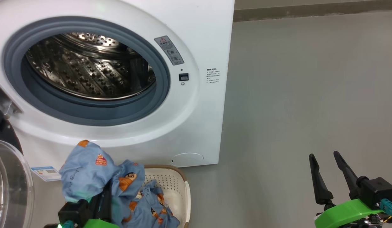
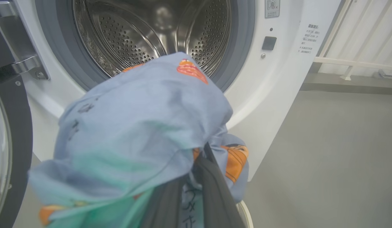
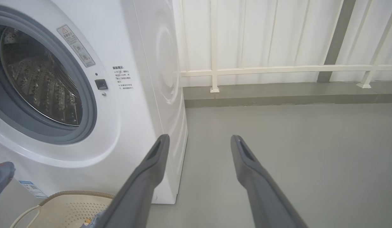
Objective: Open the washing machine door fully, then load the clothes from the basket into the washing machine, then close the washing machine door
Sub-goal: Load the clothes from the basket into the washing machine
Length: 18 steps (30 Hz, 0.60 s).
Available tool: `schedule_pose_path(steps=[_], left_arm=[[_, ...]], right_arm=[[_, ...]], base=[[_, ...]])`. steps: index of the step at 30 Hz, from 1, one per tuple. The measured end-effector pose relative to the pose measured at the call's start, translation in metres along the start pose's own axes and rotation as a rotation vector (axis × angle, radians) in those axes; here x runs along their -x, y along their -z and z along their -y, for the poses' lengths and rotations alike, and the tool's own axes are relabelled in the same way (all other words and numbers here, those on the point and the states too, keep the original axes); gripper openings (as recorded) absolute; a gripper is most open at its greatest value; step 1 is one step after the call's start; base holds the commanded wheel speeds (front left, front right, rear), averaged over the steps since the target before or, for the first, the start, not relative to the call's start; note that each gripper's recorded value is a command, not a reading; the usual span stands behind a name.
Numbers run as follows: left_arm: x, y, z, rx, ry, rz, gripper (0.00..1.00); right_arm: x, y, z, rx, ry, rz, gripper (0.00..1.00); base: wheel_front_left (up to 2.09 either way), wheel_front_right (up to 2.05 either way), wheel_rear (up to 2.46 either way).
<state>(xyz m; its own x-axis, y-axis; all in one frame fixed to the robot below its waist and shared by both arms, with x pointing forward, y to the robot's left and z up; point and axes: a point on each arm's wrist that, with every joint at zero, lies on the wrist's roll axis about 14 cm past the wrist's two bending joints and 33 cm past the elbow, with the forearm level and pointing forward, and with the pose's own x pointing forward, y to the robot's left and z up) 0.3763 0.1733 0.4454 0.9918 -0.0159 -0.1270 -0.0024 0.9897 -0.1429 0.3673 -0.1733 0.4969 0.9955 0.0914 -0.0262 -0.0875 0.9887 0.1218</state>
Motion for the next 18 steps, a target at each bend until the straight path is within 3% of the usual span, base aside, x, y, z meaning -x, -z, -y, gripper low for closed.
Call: schedule_pose_path(steps=[8, 18], left_arm=[[-0.022, 0.01, 0.004, -0.005, 0.012, -0.055, 0.0], [-0.093, 0.016, 0.01, -0.011, 0.049, -0.218, 0.0]], right_arm=[[-0.003, 0.01, 0.005, 0.002, 0.01, -0.032, 1.0], [-0.024, 0.022, 0.01, -0.012, 0.022, -0.05, 1.0]], base=[[0.0, 0.0, 0.0], [0.0, 0.0, 0.0]])
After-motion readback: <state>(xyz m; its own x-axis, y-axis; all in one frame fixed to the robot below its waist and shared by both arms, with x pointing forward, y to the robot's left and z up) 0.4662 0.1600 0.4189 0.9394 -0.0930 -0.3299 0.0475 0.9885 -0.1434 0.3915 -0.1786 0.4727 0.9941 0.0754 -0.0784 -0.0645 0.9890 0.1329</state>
